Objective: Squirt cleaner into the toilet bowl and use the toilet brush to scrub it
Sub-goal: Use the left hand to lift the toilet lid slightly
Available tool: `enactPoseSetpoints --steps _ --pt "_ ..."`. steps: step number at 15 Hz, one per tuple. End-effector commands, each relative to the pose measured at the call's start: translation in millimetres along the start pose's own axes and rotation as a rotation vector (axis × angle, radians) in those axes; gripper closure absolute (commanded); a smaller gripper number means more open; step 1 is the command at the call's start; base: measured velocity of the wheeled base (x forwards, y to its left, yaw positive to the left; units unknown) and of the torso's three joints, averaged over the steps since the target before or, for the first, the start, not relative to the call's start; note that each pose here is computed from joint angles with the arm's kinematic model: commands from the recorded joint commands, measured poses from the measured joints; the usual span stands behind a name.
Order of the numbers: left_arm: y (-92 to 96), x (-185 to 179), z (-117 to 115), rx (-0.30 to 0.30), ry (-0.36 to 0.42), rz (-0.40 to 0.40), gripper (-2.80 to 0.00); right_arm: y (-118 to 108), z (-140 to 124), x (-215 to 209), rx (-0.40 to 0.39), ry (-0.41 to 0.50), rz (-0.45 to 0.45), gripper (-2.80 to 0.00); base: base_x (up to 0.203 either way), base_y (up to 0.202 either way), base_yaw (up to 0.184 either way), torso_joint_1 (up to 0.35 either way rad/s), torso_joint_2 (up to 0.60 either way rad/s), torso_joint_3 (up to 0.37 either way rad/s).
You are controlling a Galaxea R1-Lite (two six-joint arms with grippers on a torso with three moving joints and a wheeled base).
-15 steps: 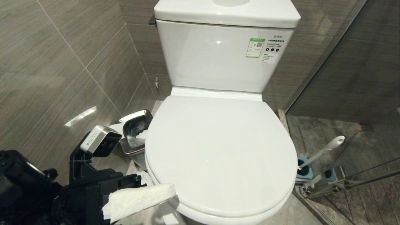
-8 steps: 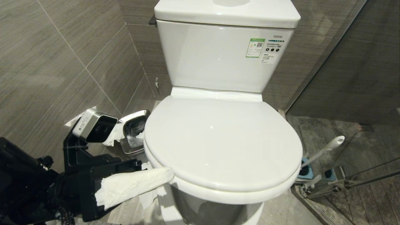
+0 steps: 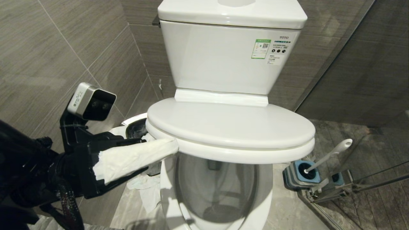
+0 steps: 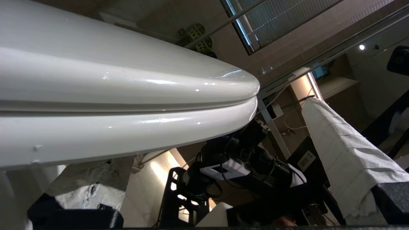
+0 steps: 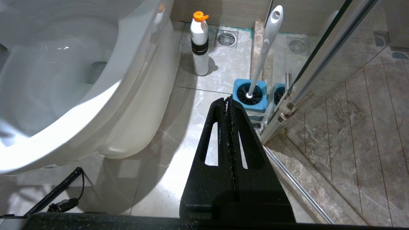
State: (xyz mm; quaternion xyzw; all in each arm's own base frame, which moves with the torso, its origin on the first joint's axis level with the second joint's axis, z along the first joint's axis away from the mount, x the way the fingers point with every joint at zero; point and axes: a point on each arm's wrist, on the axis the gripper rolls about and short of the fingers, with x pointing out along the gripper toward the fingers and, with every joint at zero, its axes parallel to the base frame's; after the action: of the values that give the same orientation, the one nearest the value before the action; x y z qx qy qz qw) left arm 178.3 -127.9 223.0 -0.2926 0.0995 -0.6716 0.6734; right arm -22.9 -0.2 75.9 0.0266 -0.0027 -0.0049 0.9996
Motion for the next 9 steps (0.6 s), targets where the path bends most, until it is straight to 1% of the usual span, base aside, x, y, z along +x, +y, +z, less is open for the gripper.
enactPoseSetpoints --steps 1,7,9 --pt "-1.7 4.7 9.7 0.028 -0.012 -0.022 -2.8 0.0 0.1 0.1 0.0 0.0 -0.001 0.0 0.0 0.0 0.0 0.0 0.0 0.0" --pt "-12.3 10.3 30.8 0.098 -0.049 -0.056 -2.8 0.0 0.1 0.1 0.0 0.0 -0.001 0.0 0.0 0.0 0.0 0.0 0.0 0.0" --pt "-13.9 12.2 39.3 0.139 -0.067 -0.064 -2.8 0.0 0.1 0.1 0.0 0.0 -0.001 0.0 0.0 0.0 0.0 0.0 0.0 0.0"
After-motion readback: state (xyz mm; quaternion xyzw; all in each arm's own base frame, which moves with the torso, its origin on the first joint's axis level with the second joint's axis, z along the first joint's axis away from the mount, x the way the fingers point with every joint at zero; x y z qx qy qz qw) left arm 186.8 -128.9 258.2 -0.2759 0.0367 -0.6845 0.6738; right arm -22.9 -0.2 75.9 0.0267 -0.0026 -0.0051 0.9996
